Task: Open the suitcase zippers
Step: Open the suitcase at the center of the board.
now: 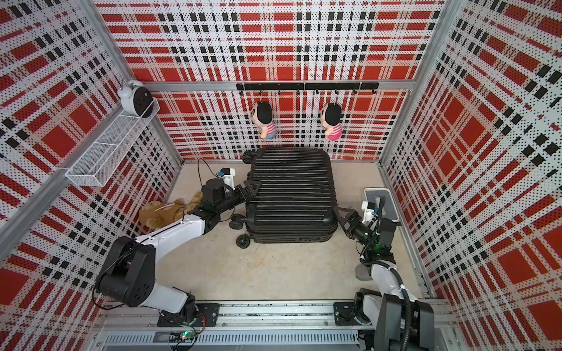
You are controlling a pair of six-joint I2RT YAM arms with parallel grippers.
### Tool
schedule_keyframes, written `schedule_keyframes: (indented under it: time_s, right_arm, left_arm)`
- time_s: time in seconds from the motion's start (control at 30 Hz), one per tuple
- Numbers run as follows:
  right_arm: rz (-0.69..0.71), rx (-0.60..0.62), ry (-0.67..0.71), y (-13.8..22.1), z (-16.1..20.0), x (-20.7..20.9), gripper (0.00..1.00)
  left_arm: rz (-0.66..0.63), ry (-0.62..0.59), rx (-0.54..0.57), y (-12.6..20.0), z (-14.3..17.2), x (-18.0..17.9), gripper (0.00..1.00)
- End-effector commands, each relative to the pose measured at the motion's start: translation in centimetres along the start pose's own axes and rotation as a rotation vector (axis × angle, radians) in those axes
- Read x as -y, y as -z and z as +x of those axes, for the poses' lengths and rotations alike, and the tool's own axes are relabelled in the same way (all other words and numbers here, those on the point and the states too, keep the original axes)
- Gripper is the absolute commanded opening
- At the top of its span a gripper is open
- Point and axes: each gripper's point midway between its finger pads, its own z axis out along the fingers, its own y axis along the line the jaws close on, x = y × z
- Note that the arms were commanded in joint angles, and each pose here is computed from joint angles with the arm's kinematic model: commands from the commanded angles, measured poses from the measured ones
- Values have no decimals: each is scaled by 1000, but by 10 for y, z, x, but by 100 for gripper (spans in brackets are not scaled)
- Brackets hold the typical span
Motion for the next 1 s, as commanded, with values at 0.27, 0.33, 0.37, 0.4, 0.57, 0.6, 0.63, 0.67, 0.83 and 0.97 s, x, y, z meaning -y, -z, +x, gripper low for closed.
schedule_keyframes:
  time_s: [0.27, 0.33, 0.37, 0.4, 0.57, 0.6, 0.63, 0.67, 0.83, 0.97]
  right_arm:
    - [183, -88, -136, 15, 33, 43, 100]
    - [170, -76, -141, 17, 30, 42, 100]
    - [172, -76, -149, 18, 30, 43, 99]
    - [163, -77, -155, 18, 30, 43, 97]
    - [101, -63, -212, 16, 32, 43, 92]
    - [85, -64, -227, 15, 33, 43, 92]
    - [70, -71, -240, 15, 35, 43, 90]
    - [56, -79, -254, 14, 36, 43, 90]
    - [75, -74, -308, 13, 44, 61, 92]
    - [75, -67, -318, 11, 42, 66, 98]
  left_arm:
    - [-36, 19, -149, -2, 48, -18, 98]
    - [-37, 21, -150, -1, 48, -19, 98]
    - [-38, 21, -151, -1, 48, -19, 97]
    - [-38, 22, -152, -1, 48, -20, 98]
    - [-40, 23, -150, -1, 47, -22, 98]
    - [-39, 22, -151, -2, 48, -22, 98]
    - [-41, 24, -154, -2, 48, -22, 98]
    - [-40, 24, -155, -3, 49, -23, 98]
    - [-36, 27, -160, -5, 50, -23, 98]
    - [-33, 31, -165, -6, 52, -25, 98]
